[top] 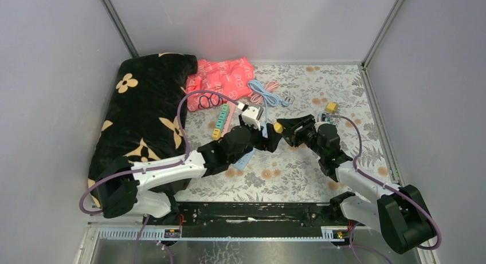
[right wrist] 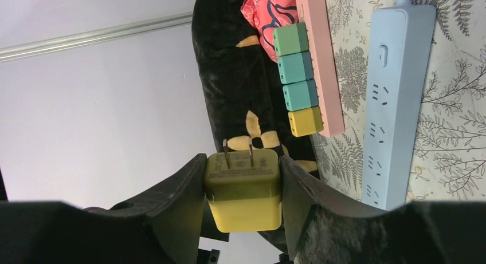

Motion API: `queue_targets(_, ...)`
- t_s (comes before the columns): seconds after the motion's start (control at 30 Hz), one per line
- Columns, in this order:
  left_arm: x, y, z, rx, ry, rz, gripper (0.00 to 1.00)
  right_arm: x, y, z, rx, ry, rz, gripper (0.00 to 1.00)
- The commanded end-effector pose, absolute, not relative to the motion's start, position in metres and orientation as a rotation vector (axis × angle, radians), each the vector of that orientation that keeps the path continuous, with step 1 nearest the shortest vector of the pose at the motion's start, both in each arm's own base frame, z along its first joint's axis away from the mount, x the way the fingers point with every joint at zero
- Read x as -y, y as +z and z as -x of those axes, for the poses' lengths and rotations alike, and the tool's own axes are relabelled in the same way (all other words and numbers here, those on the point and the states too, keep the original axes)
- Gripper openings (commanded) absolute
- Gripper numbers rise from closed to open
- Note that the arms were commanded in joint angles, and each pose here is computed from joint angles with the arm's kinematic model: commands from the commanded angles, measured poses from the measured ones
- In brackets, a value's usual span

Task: Insert the plug
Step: Adjust the plug.

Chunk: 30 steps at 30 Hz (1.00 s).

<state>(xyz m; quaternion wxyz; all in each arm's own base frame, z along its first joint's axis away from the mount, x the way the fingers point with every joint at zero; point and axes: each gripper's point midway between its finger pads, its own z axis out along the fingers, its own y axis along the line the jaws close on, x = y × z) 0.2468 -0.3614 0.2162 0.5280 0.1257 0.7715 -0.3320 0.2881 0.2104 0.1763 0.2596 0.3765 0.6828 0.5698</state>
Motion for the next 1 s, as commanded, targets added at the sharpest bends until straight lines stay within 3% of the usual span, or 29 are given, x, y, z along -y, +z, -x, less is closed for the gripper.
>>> queue_targets(0.0,0.372,0.228,-0.257,-1.744,-0.786,-0.271,0.84,-0.217,0.204,-0.283,-1.778,1.670,-0.995,0.40)
queue_targets(0.27,0.376,0.218,-0.260,-1.704,-0.717,-0.288,0.69,-0.220,0.207,-0.280,-1.785,1.709,-1.006,0.40)
queue_targets(0.63,0.375,0.213,-0.270,-1.670,-0.633,-0.311,0.62,-0.223,0.210,-0.277,-1.797,1.744,-1.006,0.39)
queue_targets(0.97,0.377,0.208,-0.273,-1.665,-0.614,-0.312,0.42,-0.224,0.213,-0.275,-1.795,1.764,-1.000,0.39)
